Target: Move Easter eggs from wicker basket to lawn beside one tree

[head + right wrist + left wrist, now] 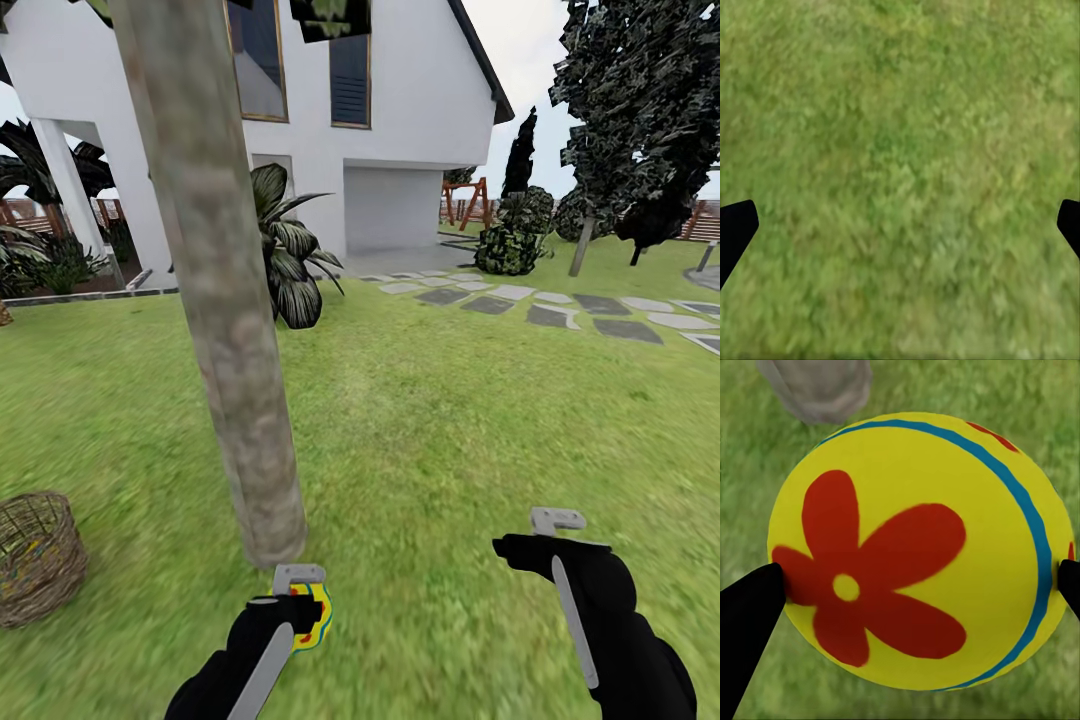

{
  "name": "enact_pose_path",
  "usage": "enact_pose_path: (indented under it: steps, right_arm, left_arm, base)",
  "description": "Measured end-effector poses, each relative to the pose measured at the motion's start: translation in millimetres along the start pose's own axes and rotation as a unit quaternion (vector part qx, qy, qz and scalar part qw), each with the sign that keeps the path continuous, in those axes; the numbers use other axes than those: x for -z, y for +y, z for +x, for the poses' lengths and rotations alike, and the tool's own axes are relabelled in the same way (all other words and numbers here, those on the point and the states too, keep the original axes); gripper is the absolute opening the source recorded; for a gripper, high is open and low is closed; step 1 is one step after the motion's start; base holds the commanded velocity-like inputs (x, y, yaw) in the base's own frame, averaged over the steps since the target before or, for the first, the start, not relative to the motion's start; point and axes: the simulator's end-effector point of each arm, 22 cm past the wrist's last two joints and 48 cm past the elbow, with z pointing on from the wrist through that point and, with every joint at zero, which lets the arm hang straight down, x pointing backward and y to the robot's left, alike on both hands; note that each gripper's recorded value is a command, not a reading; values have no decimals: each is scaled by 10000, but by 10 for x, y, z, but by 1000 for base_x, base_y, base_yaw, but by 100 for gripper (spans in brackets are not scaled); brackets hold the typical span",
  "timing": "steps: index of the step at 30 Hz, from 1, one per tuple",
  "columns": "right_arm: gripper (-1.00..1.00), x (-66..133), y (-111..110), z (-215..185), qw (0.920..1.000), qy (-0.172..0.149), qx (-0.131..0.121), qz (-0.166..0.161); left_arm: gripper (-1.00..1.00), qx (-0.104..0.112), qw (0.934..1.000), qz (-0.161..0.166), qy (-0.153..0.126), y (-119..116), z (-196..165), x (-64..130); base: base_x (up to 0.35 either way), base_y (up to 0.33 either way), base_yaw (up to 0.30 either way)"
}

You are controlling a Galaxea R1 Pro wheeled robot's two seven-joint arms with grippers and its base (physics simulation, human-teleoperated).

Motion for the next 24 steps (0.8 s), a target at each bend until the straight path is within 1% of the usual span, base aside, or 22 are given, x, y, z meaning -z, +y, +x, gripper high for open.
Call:
enact_pose_path:
  steps: [6,17,19,21,24]
  right_arm:
    - [100,-66,1,48,10000,-7,6,4]
    - [100,-166,-3,109,10000,-68,4,12]
    - [100,-190,-79,149,10000,-41,-11,68]
    - [100,-190,-78,149,10000,-40,-12,65]
    - [100,-190,-78,149,10000,-40,-12,65]
  left_arm:
    - [-100,-7,10000,-16,38,-1,82,-99]
    - [-100,29,10000,-43,-55,11,128,-244]
    - [-100,63,9999,-13,-102,50,32,-231]
    - [-100,72,9999,12,-107,52,-3,-215]
    - [-100,28,10000,13,-36,51,28,-215]
  base:
    - [0,0,0]
    - [0,0,0]
    - [0,0,0]
    - [0,0,0]
    - [0,0,0]
